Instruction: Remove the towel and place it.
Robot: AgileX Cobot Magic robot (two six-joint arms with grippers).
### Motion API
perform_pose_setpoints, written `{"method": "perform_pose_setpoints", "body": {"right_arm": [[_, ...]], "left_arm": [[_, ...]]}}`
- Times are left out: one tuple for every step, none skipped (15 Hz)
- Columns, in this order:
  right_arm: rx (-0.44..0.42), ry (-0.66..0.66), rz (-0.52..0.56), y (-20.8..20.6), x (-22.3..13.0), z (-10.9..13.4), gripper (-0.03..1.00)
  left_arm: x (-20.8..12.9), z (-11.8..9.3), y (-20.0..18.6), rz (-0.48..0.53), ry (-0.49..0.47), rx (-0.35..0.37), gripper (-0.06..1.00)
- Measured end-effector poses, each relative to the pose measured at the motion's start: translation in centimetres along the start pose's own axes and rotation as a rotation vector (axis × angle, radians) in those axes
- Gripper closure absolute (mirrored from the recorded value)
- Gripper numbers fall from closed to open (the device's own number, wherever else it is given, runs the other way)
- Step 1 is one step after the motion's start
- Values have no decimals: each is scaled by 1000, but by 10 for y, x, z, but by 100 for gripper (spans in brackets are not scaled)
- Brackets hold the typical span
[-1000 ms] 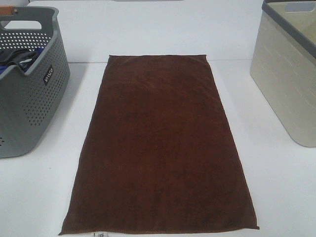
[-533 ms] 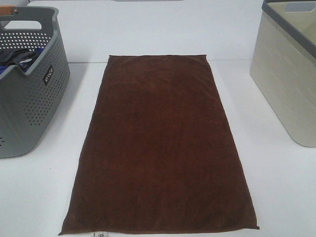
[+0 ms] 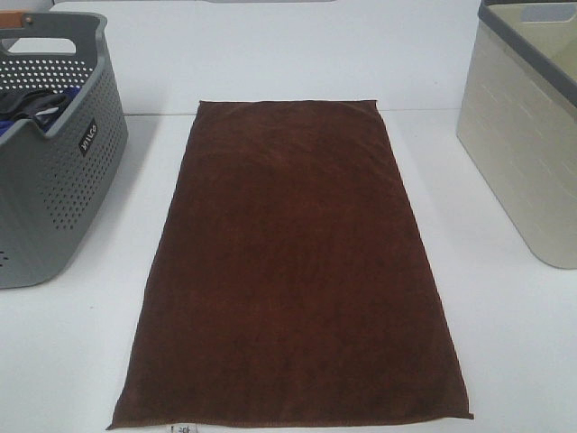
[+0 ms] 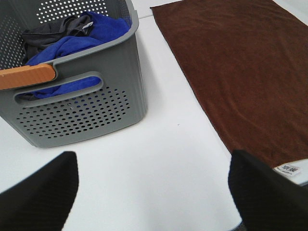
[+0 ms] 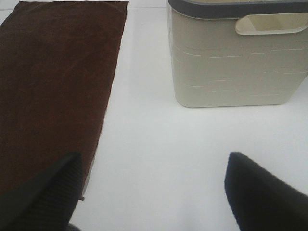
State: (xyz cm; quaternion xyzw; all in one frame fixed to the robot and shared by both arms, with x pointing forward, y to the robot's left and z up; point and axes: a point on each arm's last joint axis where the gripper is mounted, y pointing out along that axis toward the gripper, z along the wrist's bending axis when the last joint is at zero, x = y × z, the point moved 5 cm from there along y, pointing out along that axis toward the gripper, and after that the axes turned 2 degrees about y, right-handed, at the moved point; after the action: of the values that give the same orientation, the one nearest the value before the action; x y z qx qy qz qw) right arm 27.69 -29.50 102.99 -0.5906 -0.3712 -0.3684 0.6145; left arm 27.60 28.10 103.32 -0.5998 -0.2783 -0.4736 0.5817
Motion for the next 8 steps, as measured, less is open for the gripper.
{"method": "perform_pose_setpoints", "body": {"right_arm": [[0,0,0,0,0,0,20],[0,0,0,0,0,0,20],[0,0,0,0,0,0,20],[0,0,0,0,0,0,20],[0,0,0,0,0,0,20],[0,0,0,0,0,0,20],[0,0,0,0,0,0,20],[0,0,0,0,0,0,20]], "left_arm": [[0,0,0,-1,3,-5,14],[0,0,0,-1,5,-10,14],[0,-1,0,-2,8,-17,14],[0,-1,0,-3,10,-21,14],[0,-1,0,-3,10,-21,14],[0,-1,0,-3,10,-21,14],[0,-1,0,-3,10,-21,14],[0,-1,0,-3,10,-21,14]]}}
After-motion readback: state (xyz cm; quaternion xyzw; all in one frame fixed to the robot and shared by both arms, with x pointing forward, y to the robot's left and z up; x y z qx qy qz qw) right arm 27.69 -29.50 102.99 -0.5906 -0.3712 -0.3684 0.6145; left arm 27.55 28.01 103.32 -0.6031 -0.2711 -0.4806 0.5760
